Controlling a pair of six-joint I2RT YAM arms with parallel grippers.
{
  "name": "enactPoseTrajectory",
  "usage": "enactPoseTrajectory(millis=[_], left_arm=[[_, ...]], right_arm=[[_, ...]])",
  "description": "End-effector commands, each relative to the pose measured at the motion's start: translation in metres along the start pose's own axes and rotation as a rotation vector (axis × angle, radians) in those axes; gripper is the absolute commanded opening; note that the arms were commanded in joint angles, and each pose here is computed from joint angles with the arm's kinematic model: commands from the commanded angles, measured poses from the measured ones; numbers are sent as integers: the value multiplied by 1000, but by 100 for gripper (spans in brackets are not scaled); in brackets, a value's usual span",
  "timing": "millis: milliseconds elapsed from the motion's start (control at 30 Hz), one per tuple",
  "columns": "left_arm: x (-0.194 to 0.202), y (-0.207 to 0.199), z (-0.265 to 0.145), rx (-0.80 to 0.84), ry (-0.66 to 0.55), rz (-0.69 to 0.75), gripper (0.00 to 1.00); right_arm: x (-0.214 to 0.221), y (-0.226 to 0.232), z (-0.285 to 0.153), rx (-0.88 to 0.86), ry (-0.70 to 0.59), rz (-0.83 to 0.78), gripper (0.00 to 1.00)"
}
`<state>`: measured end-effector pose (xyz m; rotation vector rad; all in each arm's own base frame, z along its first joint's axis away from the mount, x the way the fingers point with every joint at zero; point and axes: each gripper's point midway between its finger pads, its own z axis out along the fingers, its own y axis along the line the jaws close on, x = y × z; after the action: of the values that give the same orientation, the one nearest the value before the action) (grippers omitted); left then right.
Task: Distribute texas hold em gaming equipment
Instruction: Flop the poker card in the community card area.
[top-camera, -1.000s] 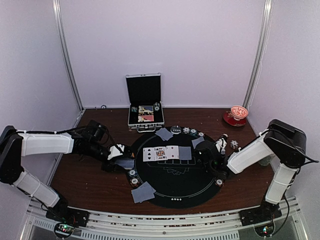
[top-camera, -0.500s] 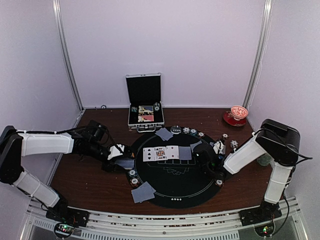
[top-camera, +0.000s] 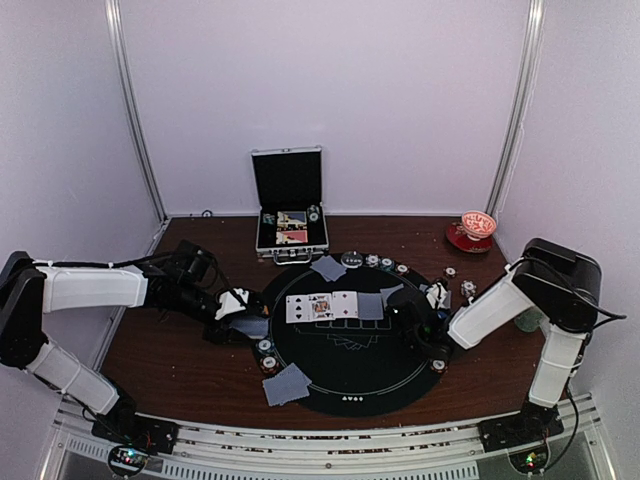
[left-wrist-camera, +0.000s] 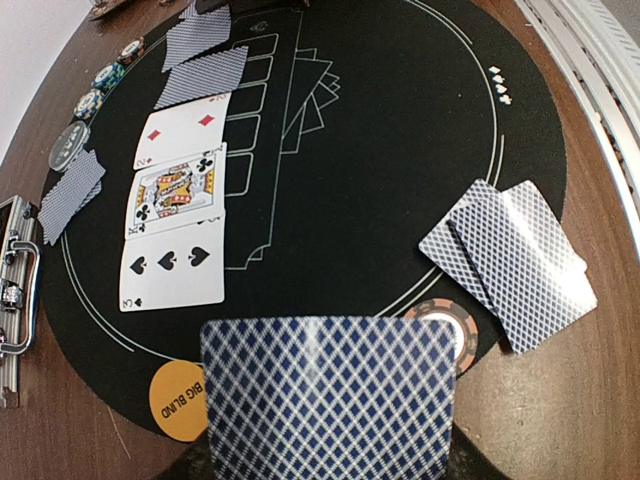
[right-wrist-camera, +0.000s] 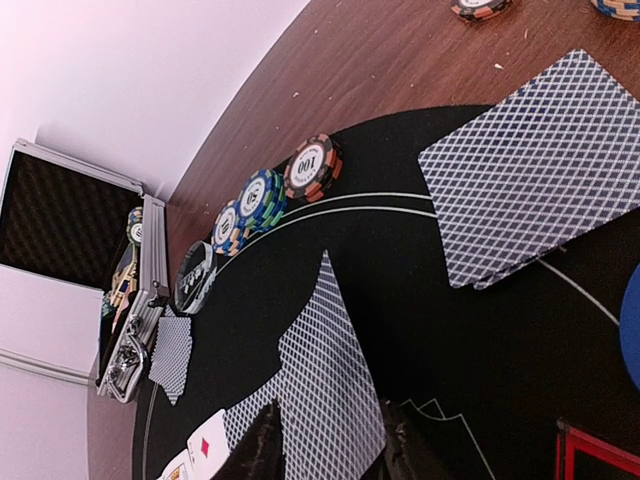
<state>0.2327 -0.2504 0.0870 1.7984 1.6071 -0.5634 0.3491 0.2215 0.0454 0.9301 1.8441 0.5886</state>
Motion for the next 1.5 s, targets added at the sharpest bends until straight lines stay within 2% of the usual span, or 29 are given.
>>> enactPoseTrajectory(millis=[0, 633, 733, 867, 1067, 1200, 1467], left_arm=[[-10, 5, -1, -4, -32, 21, 56], [-10, 7, -1, -16, -30, 20, 56], [-10, 8, -2, -20, -30, 18, 56], [-10, 14, -3, -39, -32, 8, 56], [-6, 27, -3, -73, -18, -33, 56], [-14, 30, -5, -67, -34, -43, 56], [-60, 5, 23, 6, -24, 34, 56]], right_arm=[[-6, 6, -9, -2, -4, -28, 35], [-31, 20, -31, 18, -48, -90, 54], [-39, 25, -36, 10, -64, -99, 64], [-47, 39, -44, -21, -61, -132, 82], [-46, 77, -58, -90, 16, -315, 96], [-42, 91, -71, -111, 89, -443, 99], [-70, 102, -113, -180, 133, -531, 100]])
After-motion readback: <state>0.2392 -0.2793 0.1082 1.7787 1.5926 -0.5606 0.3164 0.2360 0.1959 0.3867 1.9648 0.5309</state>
